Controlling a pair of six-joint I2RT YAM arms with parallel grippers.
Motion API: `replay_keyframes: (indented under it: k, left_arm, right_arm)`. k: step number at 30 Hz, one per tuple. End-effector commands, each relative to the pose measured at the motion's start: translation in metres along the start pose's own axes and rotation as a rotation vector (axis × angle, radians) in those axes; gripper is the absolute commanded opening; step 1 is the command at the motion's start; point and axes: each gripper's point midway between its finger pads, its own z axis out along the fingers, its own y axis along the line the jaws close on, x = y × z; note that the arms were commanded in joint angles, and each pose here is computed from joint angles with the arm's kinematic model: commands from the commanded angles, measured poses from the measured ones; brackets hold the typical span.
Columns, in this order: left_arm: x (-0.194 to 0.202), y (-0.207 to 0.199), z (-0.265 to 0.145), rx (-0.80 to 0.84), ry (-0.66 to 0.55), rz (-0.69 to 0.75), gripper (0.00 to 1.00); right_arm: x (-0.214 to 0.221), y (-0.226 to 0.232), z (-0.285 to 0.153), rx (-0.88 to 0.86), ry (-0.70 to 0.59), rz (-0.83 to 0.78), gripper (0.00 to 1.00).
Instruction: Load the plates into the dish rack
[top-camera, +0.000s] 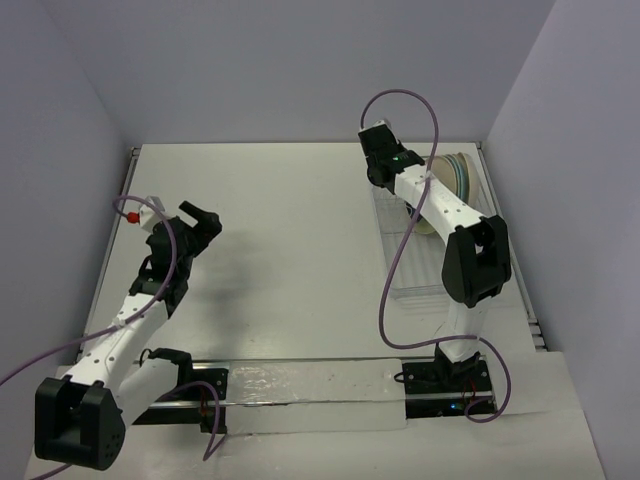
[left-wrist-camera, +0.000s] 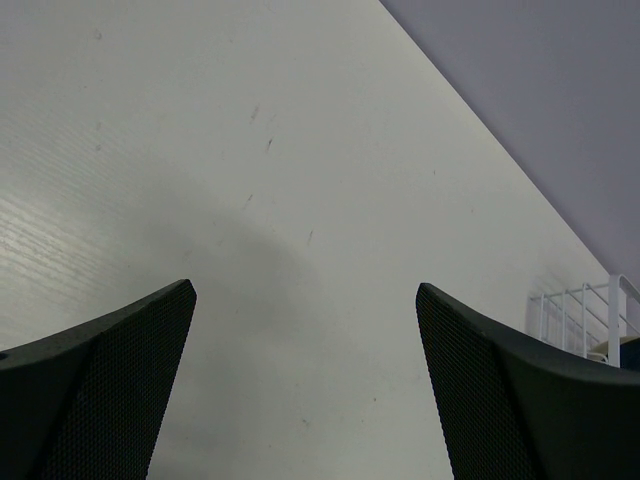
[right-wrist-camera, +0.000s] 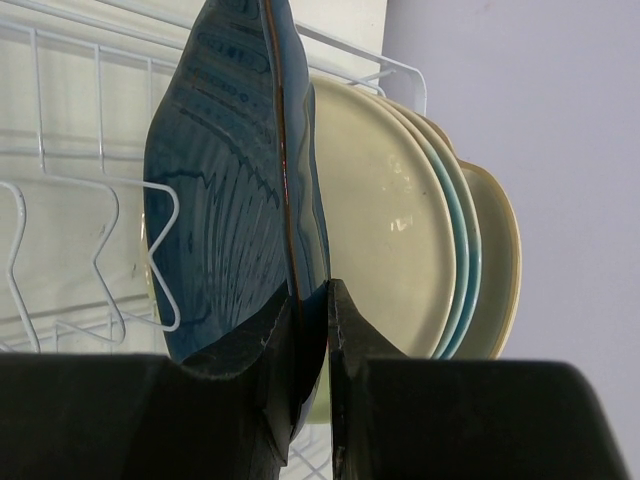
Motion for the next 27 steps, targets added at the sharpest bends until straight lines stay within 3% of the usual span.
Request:
replay_keyframes:
  k: [1,3,8,14,21,27]
  left_arm:
    - [-0.020,-0.014,0.006,-0.004,-0.052,0.000,0.99]
    - [-0.020,-0.013,0.009,-0.015,-0.051,0.005,0.99]
    - [-0.018,-0.013,0.018,-0.042,-0.036,0.024,0.99]
    - [-0.017,-0.014,0.024,-0.051,-0.029,0.032,0.99]
    - [-0.017,-0.014,0.026,-0.056,-0.026,0.037,0.99]
    - [-0.018,-0.010,0.023,-0.064,-0.035,0.041,0.99]
  right_arm:
    - [0.022,0.006,0.004,0.019,0.085,-0.060,0.01]
    - [0.026,0.007,0.006,0.030,0.099,-0.076,0.03]
    - [0.035,0.016,0.010,0.007,0.125,-0.137,0.24]
    - [0.038,0.010,0.004,0.015,0.128,-0.141,0.26]
    - [0.038,0.017,0.002,0.003,0.128,-0.171,0.39]
    - [0.034,0.025,0.000,-0.018,0.117,-0.178,0.38]
